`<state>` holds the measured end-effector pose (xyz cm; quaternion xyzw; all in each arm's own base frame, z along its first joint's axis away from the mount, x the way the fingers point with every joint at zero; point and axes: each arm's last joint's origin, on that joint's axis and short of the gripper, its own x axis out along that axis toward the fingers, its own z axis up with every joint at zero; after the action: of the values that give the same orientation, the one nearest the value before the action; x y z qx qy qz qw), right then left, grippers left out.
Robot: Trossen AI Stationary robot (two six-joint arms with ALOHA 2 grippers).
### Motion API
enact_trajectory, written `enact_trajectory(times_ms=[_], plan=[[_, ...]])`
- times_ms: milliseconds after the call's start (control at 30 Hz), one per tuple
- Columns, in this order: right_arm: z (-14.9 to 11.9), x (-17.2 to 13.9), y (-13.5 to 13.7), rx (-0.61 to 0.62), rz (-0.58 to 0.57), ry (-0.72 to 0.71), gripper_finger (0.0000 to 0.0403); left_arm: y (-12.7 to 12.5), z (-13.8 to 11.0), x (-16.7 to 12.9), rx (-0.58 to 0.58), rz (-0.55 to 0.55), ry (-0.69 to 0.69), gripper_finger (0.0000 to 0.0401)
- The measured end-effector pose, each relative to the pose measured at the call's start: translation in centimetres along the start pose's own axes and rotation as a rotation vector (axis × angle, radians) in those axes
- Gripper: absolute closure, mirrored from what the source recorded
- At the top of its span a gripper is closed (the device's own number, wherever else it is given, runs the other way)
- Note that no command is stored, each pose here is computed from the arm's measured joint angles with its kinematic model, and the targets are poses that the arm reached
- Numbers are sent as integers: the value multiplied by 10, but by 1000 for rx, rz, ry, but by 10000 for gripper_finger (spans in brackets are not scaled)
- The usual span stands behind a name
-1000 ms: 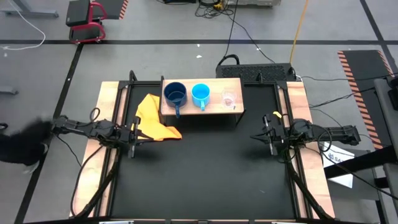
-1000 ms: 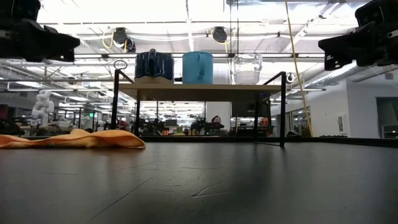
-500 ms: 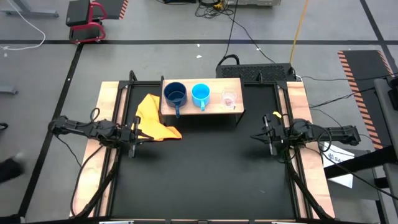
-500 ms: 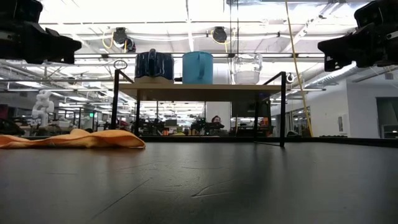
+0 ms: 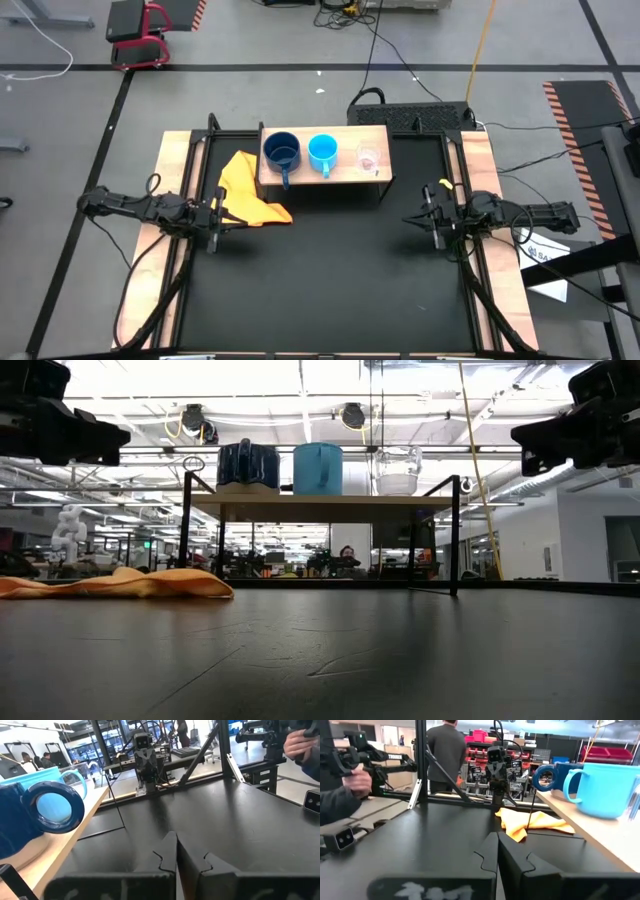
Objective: Stack small to large cups/mugs on shelf
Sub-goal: Return to Home Position
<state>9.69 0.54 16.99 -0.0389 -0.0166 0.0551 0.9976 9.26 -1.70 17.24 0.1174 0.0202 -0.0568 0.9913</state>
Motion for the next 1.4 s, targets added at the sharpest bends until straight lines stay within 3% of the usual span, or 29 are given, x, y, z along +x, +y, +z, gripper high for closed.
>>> enact_trajectory(times_ms=[233, 500, 1400], plan=[[0, 0, 0, 89, 0, 1, 403, 0, 0, 0, 0, 0, 0, 390], [0, 0, 0, 92, 0, 0, 403, 0, 0, 0, 0, 0, 0, 365], [0, 0, 0, 92, 1, 0, 403, 0, 0, 0, 0, -1, 0, 366]])
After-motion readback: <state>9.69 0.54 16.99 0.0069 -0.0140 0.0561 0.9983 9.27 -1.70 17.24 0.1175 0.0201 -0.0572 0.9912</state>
